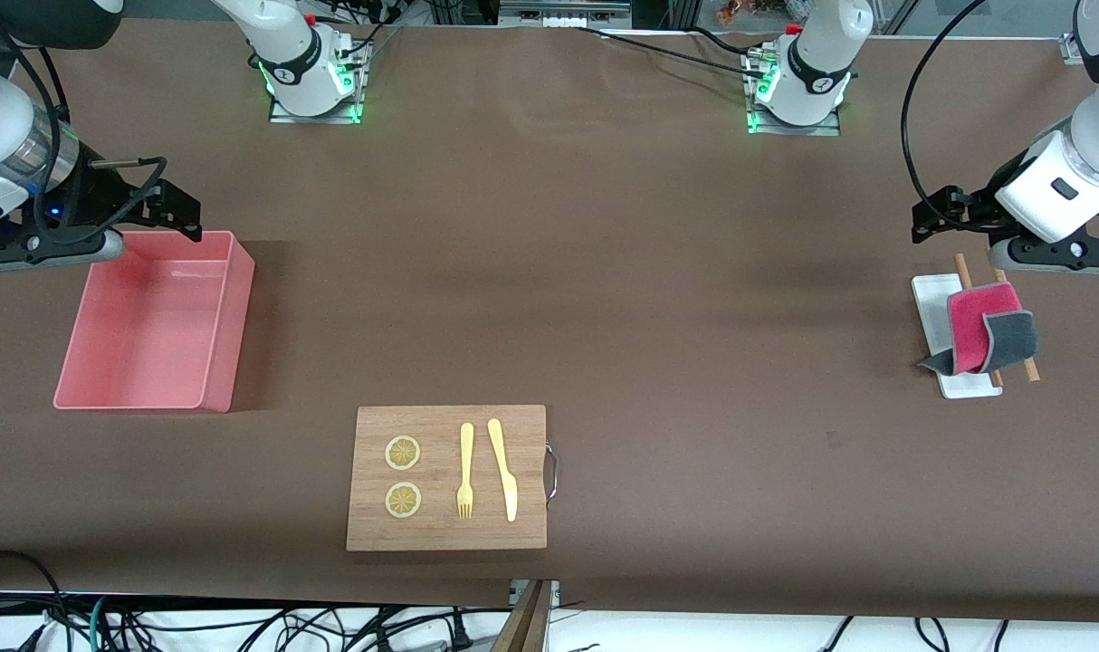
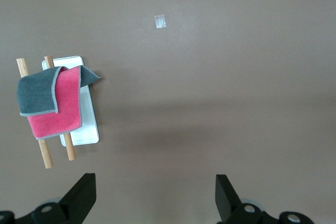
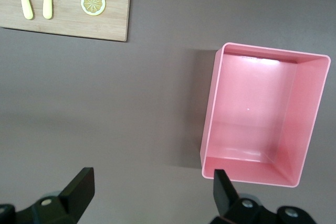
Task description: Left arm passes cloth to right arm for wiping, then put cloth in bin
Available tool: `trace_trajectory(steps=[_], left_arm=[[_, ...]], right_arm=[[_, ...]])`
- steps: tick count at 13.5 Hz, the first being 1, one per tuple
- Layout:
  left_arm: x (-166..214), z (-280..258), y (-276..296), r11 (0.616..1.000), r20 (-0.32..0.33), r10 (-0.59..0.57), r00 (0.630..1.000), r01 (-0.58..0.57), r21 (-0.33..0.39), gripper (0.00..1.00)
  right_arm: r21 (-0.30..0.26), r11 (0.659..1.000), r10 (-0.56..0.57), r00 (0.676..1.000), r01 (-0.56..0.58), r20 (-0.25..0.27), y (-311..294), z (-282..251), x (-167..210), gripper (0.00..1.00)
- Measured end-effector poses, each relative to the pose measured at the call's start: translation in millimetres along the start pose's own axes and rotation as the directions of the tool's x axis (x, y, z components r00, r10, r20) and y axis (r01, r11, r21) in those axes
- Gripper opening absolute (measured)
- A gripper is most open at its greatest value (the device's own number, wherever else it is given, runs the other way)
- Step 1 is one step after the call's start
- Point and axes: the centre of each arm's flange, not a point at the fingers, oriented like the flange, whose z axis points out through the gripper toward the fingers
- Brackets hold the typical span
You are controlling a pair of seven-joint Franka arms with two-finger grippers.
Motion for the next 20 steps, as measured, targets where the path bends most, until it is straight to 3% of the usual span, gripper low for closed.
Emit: trace_trajectory(steps=[15, 20], left_arm=[[3, 7, 2, 1.000, 0.033, 0.003, 0.999, -0.004, 0.001, 1.00], [-7, 13, 24, 0.996, 0.117, 0.081, 0.990, -0.085, 0.032, 1.00]], right_arm=[[0.000, 1.000, 0.000, 1.000, 0.000, 0.000, 0, 0, 0, 1.00], [0.000, 1.000, 0.000, 1.000, 0.000, 0.000, 0, 0, 0, 1.00]])
